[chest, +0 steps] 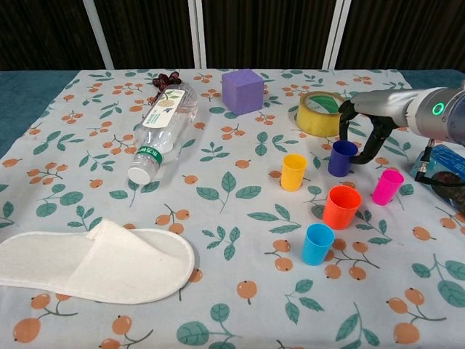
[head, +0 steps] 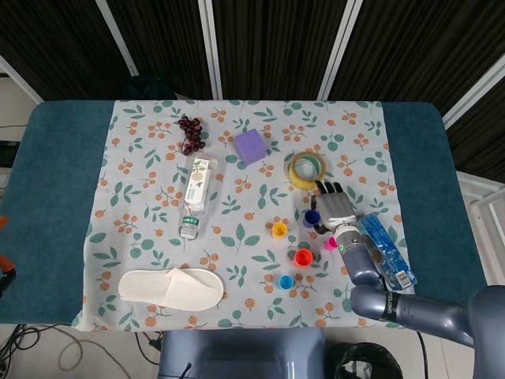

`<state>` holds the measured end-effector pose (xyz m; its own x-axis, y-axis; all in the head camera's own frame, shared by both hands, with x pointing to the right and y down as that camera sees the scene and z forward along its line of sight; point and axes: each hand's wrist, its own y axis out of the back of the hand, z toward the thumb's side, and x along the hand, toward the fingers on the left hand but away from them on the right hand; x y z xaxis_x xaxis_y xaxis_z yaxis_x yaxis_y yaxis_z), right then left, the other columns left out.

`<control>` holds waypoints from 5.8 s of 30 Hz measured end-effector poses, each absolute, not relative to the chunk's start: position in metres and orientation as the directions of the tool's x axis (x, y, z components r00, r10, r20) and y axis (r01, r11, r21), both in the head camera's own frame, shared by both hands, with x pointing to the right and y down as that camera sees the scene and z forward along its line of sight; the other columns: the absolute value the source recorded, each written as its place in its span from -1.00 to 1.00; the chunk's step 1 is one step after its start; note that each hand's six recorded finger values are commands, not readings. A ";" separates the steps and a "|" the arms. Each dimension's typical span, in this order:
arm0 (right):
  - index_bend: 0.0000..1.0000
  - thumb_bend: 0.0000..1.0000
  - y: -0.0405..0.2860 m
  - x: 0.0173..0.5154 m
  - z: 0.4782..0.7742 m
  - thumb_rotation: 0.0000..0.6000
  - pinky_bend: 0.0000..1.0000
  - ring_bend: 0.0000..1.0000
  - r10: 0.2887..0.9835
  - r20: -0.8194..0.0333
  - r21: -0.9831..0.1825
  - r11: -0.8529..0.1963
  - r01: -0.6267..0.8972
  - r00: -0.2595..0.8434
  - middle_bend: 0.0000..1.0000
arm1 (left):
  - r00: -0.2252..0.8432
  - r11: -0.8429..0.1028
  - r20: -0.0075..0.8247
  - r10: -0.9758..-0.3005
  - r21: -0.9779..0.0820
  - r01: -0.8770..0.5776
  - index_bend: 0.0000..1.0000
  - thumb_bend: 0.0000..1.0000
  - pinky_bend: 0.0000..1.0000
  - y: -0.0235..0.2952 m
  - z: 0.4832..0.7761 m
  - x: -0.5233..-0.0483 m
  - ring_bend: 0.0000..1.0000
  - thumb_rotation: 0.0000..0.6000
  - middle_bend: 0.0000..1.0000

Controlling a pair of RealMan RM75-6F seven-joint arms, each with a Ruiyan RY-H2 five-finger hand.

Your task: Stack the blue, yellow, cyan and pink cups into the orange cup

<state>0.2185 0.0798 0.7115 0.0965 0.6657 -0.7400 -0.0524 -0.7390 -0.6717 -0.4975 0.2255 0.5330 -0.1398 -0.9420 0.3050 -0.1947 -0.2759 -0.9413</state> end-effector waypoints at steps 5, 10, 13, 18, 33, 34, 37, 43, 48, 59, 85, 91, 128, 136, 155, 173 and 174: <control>-0.01 -0.23 0.082 0.215 0.711 1.00 -0.98 -1.00 0.662 -0.742 -0.669 -0.741 -0.053 0.109 -1.00 | -0.141 -0.275 0.304 -0.942 -0.941 -0.196 -0.72 0.63 -0.85 0.226 0.533 -0.498 -0.96 1.00 -0.94; 0.01 -0.21 0.083 0.211 0.709 1.00 -0.98 -1.00 0.662 -0.741 -0.670 -0.741 -0.052 0.117 -1.00 | -0.140 -0.277 0.307 -0.941 -0.941 -0.196 -0.71 0.63 -0.85 0.226 0.533 -0.498 -0.96 1.00 -0.94; 0.02 -0.21 0.082 0.209 0.707 1.00 -0.98 -1.00 0.664 -0.738 -0.672 -0.739 -0.044 0.119 -1.00 | -0.141 -0.276 0.306 -0.942 -0.941 -0.196 -0.71 0.63 -0.85 0.226 0.533 -0.498 -0.96 1.00 -0.94; 0.02 -0.21 0.076 0.209 0.699 1.00 -0.98 -1.00 0.674 -0.729 -0.682 -0.731 -0.033 0.120 -1.00 | -0.144 -0.276 0.307 -0.941 -0.941 -0.198 -0.71 0.63 -0.85 0.226 0.533 -0.499 -0.96 1.00 -0.94; 0.02 -0.21 0.091 0.219 0.627 1.00 -0.98 -1.00 0.687 -0.696 -0.708 -0.705 -0.037 0.208 -1.00 | -0.144 -0.269 0.302 -0.942 -0.939 -0.213 -0.71 0.63 -0.85 0.225 0.532 -0.497 -0.96 1.00 -0.94; 0.02 -0.21 0.096 0.219 0.622 1.00 -0.98 -1.00 0.686 -0.692 -0.709 -0.704 -0.035 0.222 -1.00 | -0.144 -0.269 0.302 -0.942 -0.939 -0.213 -0.71 0.63 -0.85 0.225 0.532 -0.497 -0.96 1.00 -0.94; 0.02 -0.21 0.113 0.218 0.607 1.00 -0.98 -1.00 0.681 -0.681 -0.712 -0.702 -0.026 0.269 -1.00 | -0.144 -0.268 0.302 -0.942 -0.939 -0.216 -0.71 0.63 -0.85 0.225 0.532 -0.496 -0.96 1.00 -0.94; 0.02 -0.21 0.144 0.216 0.594 1.00 -0.98 -1.00 0.660 -0.682 -0.696 -0.718 -0.004 0.316 -1.00 | -0.143 -0.268 0.302 -0.942 -0.939 -0.217 -0.71 0.63 -0.85 0.225 0.532 -0.496 -0.96 1.00 -0.94; 0.02 -0.21 0.151 0.210 0.602 1.00 -0.98 -1.00 0.648 -0.691 -0.685 -0.728 -0.005 0.320 -1.00 | -0.146 -0.264 0.299 -0.943 -0.939 -0.221 -0.71 0.63 -0.85 0.225 0.531 -0.496 -0.96 1.00 -0.94; 0.02 -0.21 0.156 0.211 0.618 1.00 -0.98 -1.00 0.643 -0.703 -0.676 -0.737 -0.005 0.304 -1.00 | -0.140 -0.266 0.299 -0.944 -0.940 -0.214 -0.71 0.63 -0.85 0.225 0.531 -0.495 -0.96 1.00 -0.94; -0.02 -0.21 0.155 0.219 0.637 1.00 -0.98 -1.00 0.631 -0.729 -0.653 -0.757 0.009 0.265 -1.00 | -0.140 -0.262 0.293 -0.946 -0.943 -0.204 -0.71 0.63 -0.85 0.224 0.530 -0.496 -0.96 1.00 -0.94; -0.59 -0.21 0.160 0.218 0.640 1.00 -0.98 -1.00 0.617 -0.737 -0.641 -0.767 0.004 0.275 -1.00 | -0.138 -0.261 0.291 -0.947 -0.944 -0.202 -0.71 0.63 -0.85 0.225 0.530 -0.495 -0.96 1.00 -0.94; -0.42 -0.21 0.118 0.148 0.662 1.00 -0.98 -1.00 0.635 -0.727 -0.662 -0.749 -0.025 0.261 -1.00 | -0.140 -0.270 0.302 -0.943 -0.940 -0.210 -0.71 0.63 -0.85 0.224 0.533 -0.495 -0.96 1.00 -0.94; -0.35 -0.21 0.115 0.133 0.681 1.00 -0.98 -1.00 0.635 -0.732 -0.660 -0.751 -0.024 0.246 -1.00 | -0.146 -0.267 0.302 -0.942 -0.939 -0.216 -0.71 0.63 -0.85 0.224 0.533 -0.496 -0.96 1.00 -0.94; -0.23 -0.21 0.114 0.138 0.699 1.00 -0.95 -1.00 0.631 -0.745 -0.649 -0.761 -0.017 0.215 -1.00 | -0.149 -0.266 0.300 -0.942 -0.940 -0.216 -0.71 0.63 -0.85 0.223 0.532 -0.497 -0.96 1.00 -0.94; -0.19 -0.21 0.111 0.137 0.705 1.00 -0.93 -1.00 0.635 -0.743 -0.646 -0.763 0.023 0.211 -1.00 | -0.153 -0.267 0.302 -0.941 -0.940 -0.214 -0.70 0.63 -0.85 0.223 0.533 -0.499 -0.96 1.00 -0.94; -0.18 -0.21 0.111 0.136 0.705 1.00 -0.92 -1.00 0.636 -0.742 -0.647 -0.762 0.023 0.211 -1.00 | -0.152 -0.268 0.302 -0.941 -0.940 -0.213 -0.70 0.63 -0.85 0.223 0.533 -0.498 -0.96 1.00 -0.94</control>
<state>0.1364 0.1112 0.7049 0.2107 0.6361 -0.7423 0.0231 -0.7623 -0.6468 -0.4983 0.2233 0.5327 -0.1518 -0.9410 0.3024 -0.2134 -0.2676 -0.9396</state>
